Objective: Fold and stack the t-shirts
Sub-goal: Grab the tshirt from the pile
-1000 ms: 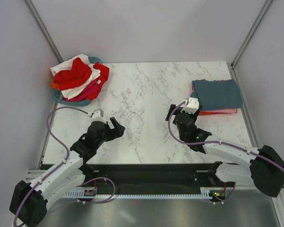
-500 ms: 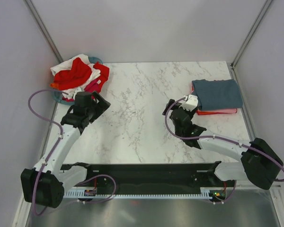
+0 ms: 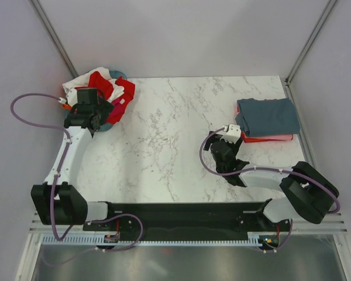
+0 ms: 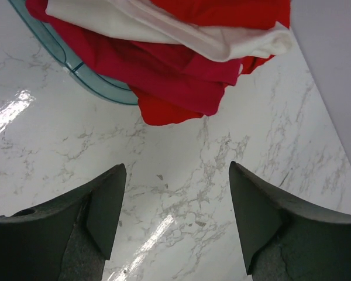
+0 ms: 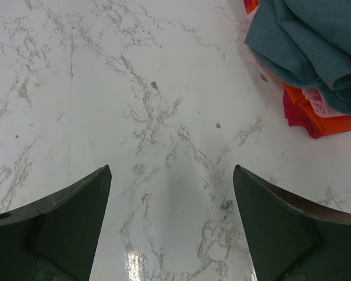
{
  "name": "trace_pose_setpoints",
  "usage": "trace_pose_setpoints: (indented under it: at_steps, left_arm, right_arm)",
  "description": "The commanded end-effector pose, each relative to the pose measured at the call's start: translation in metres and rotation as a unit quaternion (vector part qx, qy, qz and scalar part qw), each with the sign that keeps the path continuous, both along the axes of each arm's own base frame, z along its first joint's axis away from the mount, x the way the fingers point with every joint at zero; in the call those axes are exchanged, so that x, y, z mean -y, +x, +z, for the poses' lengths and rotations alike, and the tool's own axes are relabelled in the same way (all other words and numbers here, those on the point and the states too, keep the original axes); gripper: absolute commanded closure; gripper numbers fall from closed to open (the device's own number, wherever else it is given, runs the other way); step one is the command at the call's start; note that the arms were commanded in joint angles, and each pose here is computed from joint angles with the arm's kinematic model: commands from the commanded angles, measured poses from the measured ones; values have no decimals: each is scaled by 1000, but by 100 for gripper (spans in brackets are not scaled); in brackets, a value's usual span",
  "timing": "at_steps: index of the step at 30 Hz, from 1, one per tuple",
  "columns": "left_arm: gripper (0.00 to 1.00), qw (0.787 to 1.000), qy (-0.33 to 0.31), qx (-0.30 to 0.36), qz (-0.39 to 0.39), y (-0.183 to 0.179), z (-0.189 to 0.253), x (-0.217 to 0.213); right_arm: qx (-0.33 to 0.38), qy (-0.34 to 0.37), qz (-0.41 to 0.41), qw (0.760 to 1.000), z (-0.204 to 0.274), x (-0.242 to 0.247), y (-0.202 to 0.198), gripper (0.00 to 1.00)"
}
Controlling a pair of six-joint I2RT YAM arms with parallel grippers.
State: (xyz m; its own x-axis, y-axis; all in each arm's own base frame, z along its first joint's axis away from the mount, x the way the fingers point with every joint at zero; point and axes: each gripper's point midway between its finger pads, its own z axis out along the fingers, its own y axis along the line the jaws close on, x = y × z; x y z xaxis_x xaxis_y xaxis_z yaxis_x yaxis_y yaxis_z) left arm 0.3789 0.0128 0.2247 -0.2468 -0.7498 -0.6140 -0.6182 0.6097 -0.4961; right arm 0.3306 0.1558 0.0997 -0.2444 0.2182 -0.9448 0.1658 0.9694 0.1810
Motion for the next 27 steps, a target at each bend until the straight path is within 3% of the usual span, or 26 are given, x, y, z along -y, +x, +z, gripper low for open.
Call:
trace_pose_setpoints:
  at_steps: [1, 8, 17, 27]
  left_arm:
    - [22, 997, -9, -2, 71, 15, -9, -15]
    - [28, 993, 1, 13, 116, 65, -7, -38]
    - [32, 996, -15, 19, 86, 129, -15, -28]
    - [43, 994, -3, 0, 106, 154, -43, -35]
  right_arm:
    - [16, 11, 5, 1000, 10, -7, 7, 7]
    - [14, 13, 5, 1000, 9, -7, 7, 7]
    - [19, 10, -8, 1000, 14, -1, 7, 7]
    - [21, 16, -9, 1000, 14, 0, 6, 7]
